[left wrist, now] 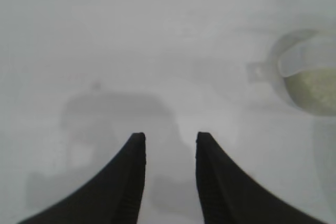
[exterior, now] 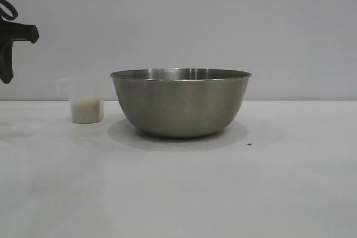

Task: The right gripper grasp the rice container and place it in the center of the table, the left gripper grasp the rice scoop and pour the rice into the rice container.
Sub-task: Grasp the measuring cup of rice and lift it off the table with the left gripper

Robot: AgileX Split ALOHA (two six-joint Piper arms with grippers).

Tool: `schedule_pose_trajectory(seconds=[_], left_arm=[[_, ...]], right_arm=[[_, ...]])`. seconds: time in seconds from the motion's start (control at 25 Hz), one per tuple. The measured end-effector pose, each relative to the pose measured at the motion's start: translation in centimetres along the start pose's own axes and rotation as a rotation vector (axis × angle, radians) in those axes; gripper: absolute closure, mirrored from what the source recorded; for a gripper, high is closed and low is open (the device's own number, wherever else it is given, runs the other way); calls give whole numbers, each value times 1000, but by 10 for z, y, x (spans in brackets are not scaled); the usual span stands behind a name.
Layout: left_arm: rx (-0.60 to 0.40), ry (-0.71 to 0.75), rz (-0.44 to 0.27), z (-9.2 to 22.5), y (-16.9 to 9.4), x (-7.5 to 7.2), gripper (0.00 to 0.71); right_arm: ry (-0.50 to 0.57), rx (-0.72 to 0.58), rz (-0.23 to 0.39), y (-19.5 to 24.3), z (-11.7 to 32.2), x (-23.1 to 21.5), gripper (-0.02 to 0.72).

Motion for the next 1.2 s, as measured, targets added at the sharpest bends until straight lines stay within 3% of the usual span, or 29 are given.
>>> schedule_pose_trajectory(seconds=[0.56,0.84,1.0,1.2], left_arm=[[-175,-33,55,-10,3,-10,459],[-199,-143,31,11,6,13,459],[-215,-144,33,10,5,13,459],[-317,-130,47,-6,0,11,459]], right_arm=[[0,0,0,0,0,0,376],[0,0,0,0,0,0,376],[-1,0,2,0,0,0,376],[-1,0,2,0,0,0,376]])
Point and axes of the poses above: a point on each arm's last joint axis where the gripper is mounted, y pointing out along that axis toward the gripper, x along the wrist's bending axis when the last joint is at zero, z = x × y, the point moved 10 cm from there along y, pointing out along that axis toward the gripper, and after that the axes turned 9 degrees about y, right-handed, at the moved point
